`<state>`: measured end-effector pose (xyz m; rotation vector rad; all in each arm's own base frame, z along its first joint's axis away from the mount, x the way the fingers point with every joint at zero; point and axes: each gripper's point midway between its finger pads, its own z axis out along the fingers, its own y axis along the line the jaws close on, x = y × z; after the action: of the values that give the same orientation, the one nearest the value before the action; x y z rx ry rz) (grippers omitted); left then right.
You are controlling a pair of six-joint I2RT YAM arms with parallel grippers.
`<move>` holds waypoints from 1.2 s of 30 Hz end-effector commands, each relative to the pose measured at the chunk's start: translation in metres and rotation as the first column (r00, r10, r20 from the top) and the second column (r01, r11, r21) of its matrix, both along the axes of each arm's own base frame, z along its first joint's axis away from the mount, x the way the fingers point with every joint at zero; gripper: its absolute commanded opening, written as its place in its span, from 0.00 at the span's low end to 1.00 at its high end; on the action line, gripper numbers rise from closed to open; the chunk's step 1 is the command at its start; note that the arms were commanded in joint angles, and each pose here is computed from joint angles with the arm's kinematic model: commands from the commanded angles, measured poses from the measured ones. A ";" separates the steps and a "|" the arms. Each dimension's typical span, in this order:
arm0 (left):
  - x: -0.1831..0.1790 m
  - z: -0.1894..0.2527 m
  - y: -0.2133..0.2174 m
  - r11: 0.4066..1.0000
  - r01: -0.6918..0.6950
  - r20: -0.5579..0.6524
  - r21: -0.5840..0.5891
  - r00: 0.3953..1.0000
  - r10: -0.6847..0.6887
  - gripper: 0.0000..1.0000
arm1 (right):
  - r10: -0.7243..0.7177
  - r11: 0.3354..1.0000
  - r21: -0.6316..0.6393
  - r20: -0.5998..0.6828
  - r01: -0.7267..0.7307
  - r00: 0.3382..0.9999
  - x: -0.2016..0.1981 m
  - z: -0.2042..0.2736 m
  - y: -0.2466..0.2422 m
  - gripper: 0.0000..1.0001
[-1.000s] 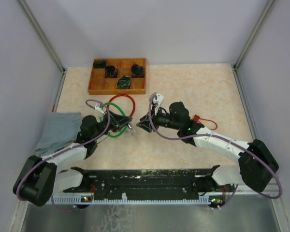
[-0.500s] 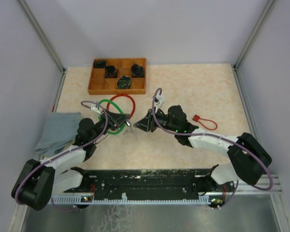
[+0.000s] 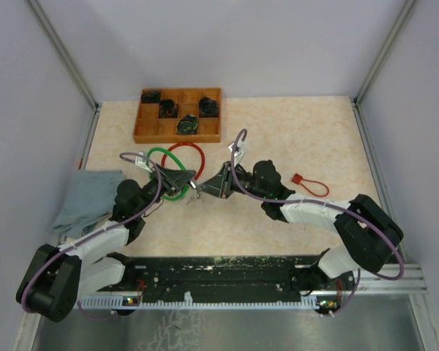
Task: Unlock with the key
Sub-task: Unlock the lock.
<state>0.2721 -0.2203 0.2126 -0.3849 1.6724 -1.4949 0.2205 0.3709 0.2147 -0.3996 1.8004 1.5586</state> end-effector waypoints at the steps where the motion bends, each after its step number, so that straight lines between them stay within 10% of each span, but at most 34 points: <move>1: 0.000 0.042 0.002 0.998 -0.011 0.133 -0.057 0.991 0.018 0.00 | 0.041 0.996 0.076 0.019 -0.042 0.999 -0.009 0.016 0.004 0.16; 20: 0.005 0.043 0.000 0.999 -0.014 0.131 -0.051 0.991 0.021 0.00 | -0.064 0.997 -0.040 0.094 0.068 0.993 -0.001 0.004 -0.007 0.27; 36: -0.017 0.066 -0.007 0.990 0.090 0.241 -0.104 0.968 -0.063 0.00 | 0.016 0.998 0.063 -0.008 -0.015 1.000 -0.002 0.003 0.017 0.03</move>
<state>0.2779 -0.2164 0.2200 -0.3839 1.6301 -1.4784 0.2152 0.3720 0.1889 -0.3809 1.8526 1.5201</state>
